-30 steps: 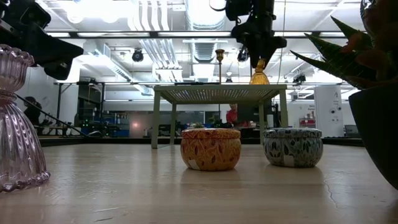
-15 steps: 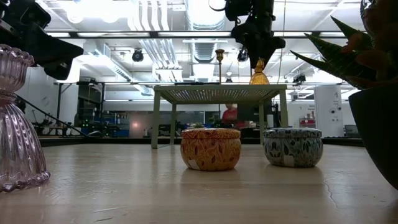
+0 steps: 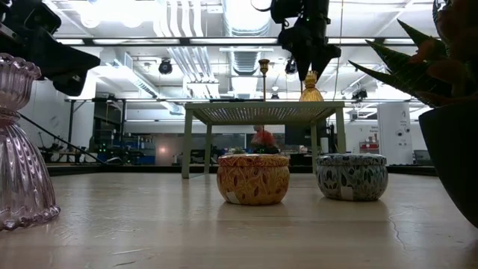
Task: Pick & Place candle stick holders
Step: Put the brown candle holder on the shelf
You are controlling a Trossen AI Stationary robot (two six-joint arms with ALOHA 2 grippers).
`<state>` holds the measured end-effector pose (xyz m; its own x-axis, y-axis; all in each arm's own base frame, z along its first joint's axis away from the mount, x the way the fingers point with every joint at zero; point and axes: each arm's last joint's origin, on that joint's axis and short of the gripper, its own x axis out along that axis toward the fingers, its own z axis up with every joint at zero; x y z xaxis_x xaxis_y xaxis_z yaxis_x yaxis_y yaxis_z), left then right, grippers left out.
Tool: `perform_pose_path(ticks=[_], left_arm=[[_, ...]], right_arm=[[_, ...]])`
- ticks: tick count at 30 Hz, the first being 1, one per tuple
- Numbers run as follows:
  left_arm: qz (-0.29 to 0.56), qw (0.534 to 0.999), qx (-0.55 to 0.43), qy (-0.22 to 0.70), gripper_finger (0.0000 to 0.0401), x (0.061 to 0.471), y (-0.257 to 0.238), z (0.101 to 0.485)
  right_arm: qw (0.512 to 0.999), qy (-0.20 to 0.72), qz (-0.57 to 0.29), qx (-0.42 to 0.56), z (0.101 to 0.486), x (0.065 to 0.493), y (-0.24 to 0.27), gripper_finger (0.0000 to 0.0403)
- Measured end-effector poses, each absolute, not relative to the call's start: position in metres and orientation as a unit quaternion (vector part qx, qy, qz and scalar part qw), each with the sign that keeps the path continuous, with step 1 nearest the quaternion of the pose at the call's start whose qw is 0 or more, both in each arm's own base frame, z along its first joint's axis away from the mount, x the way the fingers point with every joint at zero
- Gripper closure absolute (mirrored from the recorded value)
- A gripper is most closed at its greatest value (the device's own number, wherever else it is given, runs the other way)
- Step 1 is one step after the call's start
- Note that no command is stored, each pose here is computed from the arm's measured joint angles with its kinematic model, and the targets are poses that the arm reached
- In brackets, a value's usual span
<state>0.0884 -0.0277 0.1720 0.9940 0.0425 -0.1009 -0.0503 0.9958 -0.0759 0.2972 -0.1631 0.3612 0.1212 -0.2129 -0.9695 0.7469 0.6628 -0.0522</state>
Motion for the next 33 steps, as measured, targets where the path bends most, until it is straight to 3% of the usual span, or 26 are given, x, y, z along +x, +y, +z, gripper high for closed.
perform_pose_path(ticks=[10, 19, 25, 33], left_arm=[[0.023, 0.998, -0.039, 0.050, 0.0396, 0.088, -0.028, 0.172], [0.023, 0.998, -0.039, 0.050, 0.0396, 0.088, -0.028, 0.172], [0.023, 0.998, -0.039, 0.050, 0.0396, 0.088, -0.028, 0.172], [0.023, 0.998, -0.039, 0.050, 0.0396, 0.088, -0.028, 0.172]], right_arm=[[0.737, 0.539, -0.337, 0.230, 0.388, 0.283, -0.155, 0.0131], [0.763, 0.509, -0.330, 0.223, 0.417, 0.255, -0.131, 0.0157], [0.794, 0.490, -0.298, 0.200, 0.424, 0.244, -0.101, 0.0221], [0.822, 0.495, -0.230, 0.165, 0.396, 0.235, -0.076, 0.0381]])
